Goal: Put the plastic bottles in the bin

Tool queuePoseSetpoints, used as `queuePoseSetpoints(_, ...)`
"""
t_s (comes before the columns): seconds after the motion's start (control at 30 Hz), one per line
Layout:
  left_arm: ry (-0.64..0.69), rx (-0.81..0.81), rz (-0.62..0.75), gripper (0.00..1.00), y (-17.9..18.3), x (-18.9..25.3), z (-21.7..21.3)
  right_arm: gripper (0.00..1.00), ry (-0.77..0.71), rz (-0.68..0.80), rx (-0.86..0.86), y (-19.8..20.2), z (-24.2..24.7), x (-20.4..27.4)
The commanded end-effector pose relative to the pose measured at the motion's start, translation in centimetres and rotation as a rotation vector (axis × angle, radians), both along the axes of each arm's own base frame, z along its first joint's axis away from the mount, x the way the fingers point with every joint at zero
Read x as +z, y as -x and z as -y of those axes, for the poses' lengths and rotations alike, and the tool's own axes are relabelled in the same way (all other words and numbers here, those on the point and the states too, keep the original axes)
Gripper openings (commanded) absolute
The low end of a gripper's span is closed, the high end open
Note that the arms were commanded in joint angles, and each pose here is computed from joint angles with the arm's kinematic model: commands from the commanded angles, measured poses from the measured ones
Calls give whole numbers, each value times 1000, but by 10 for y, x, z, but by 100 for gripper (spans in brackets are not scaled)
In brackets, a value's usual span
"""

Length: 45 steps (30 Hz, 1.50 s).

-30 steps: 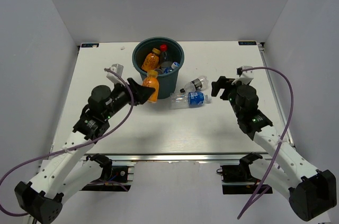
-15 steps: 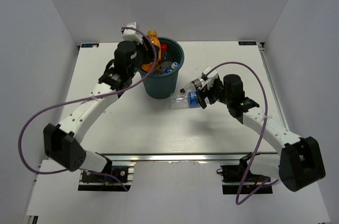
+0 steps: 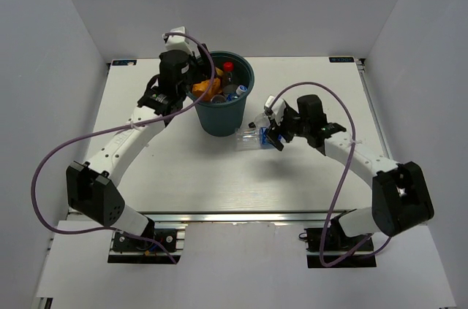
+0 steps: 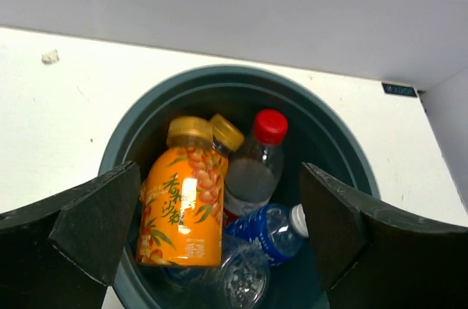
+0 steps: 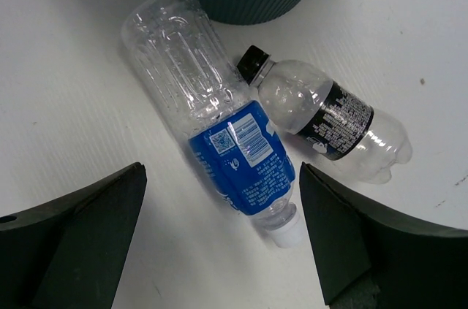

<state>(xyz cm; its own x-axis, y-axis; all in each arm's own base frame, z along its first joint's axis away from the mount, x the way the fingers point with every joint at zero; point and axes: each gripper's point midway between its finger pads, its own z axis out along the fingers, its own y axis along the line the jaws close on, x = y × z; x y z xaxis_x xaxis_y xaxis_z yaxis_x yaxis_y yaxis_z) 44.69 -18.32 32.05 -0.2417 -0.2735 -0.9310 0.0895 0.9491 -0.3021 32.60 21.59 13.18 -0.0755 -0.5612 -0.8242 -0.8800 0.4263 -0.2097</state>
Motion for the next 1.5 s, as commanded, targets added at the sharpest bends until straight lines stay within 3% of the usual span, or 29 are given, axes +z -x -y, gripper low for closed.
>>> queuePoseSetpoints(0.0, 25, 31, 117, 98, 6, 56, -14, 89, 6, 14, 17, -14, -7, 8)
queuePoseSetpoints(0.17, 30, 109, 92, 98, 6, 52, -40, 89, 51, -27, 13, -17, -13, -7)
queuePoseSetpoints(0.33, 106, 201, 108, 98, 28, 50, -86, 89, 147, -48, -15, -17, -19, -38)
queuePoseSetpoints(0.53, 155, 372, 9, 98, 62, -23, -142, 89, 248, -29, -89, -22, -17, -68)
queuePoseSetpoints(0.67, 159, 435, -26, 98, 86, -52, -156, 80, 293, -49, -83, -18, -20, -84)
queuePoseSetpoints(0.83, 163, 496, -87, 98, 99, -93, -166, 77, 308, -66, -73, -6, -28, -95)
queuePoseSetpoints(0.93, 152, 515, -112, 98, 101, -100, -169, 64, 308, -75, -53, 3, -35, -94)
queuePoseSetpoints(1.03, 147, 536, -114, 98, 103, -99, -173, 51, 261, -63, -26, 15, -43, -75)
queuePoseSetpoints(1.1, 152, 536, -108, 98, 104, -99, -173, 50, 210, -27, 2, 26, -48, -51)
queuePoseSetpoints(1.23, 162, 530, -100, 98, 105, -100, -172, 50, 78, 19, 115, 55, -65, 4)
queuePoseSetpoints(1.37, 148, 535, -121, 98, 104, -108, -172, 57, -162, 222, 242, 79, -81, 103)
queuePoseSetpoints(1.47, 144, 526, -126, 98, 102, -108, -171, 59, -276, 394, 253, 75, -87, 170)
